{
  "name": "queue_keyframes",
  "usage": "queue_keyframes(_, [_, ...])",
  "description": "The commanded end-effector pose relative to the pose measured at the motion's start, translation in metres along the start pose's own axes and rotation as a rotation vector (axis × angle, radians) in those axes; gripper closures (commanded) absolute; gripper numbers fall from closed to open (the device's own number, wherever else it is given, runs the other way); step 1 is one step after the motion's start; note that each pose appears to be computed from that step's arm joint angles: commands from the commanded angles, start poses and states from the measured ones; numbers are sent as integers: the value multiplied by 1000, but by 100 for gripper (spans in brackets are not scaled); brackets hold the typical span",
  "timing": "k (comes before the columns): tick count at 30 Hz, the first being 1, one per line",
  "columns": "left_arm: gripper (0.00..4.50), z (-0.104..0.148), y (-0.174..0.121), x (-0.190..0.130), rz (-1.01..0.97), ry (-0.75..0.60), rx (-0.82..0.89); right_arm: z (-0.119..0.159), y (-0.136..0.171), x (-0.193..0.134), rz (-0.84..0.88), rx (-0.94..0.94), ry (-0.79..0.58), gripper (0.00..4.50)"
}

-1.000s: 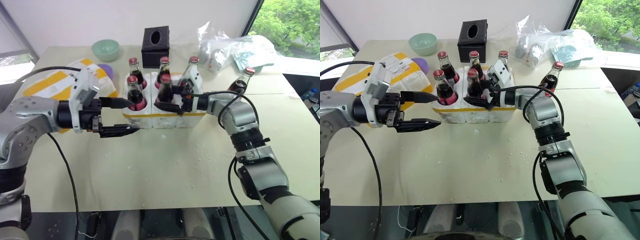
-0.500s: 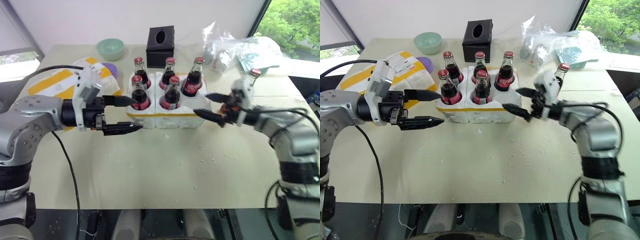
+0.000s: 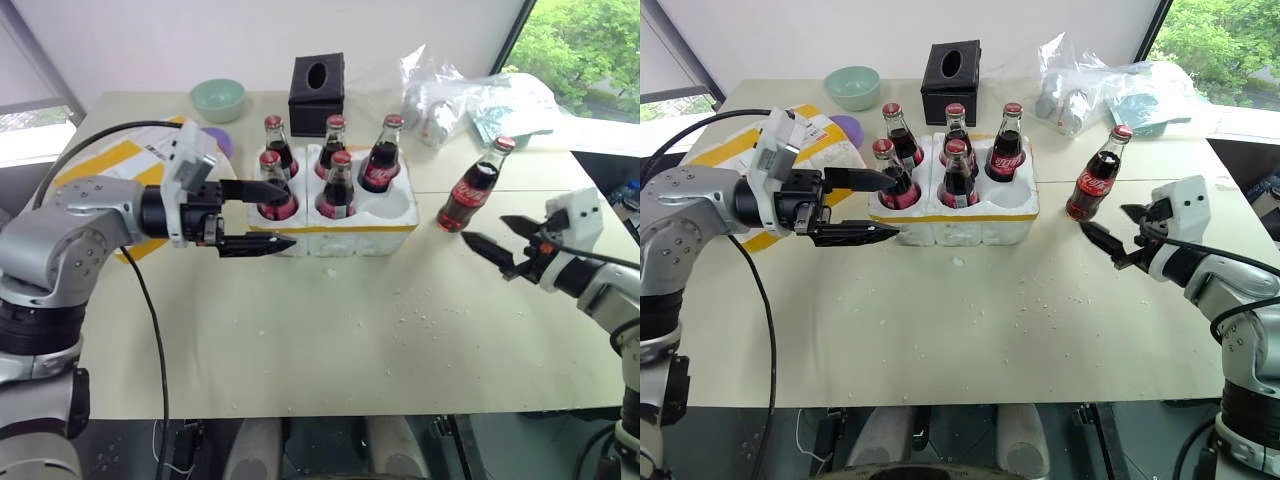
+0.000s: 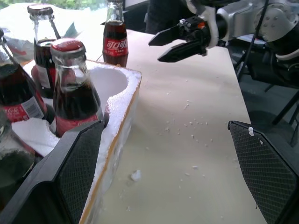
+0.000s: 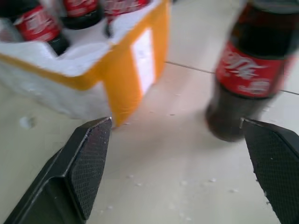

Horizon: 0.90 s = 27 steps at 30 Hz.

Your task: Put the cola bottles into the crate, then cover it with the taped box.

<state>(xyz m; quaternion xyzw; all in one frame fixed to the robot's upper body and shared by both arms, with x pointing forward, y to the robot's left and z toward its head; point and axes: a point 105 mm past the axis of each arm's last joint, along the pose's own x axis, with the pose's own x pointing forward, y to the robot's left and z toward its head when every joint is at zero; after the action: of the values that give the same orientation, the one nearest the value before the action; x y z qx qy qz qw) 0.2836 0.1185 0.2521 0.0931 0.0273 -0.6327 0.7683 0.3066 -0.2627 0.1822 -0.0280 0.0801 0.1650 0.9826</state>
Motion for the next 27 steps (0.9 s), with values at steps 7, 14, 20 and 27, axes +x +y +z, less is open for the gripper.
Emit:
queue_keyframes(7, [0, 9, -2, -1, 4, 1, 47, 18, -20, 36, -108, 28, -124, 2])
queue_keyframes(14, [0, 10, -4, -6, 35, 5, 49, 20, -15, 73, -69, 38, -140, 2])
queue_keyframes(20, [0, 9, -6, -9, 61, 8, 48, 21, -20, 96, -64, 39, -138, 2])
queue_keyframes(27, [0, 9, -8, -12, 78, 8, 44, 29, -21, 100, -48, 46, -183, 165])
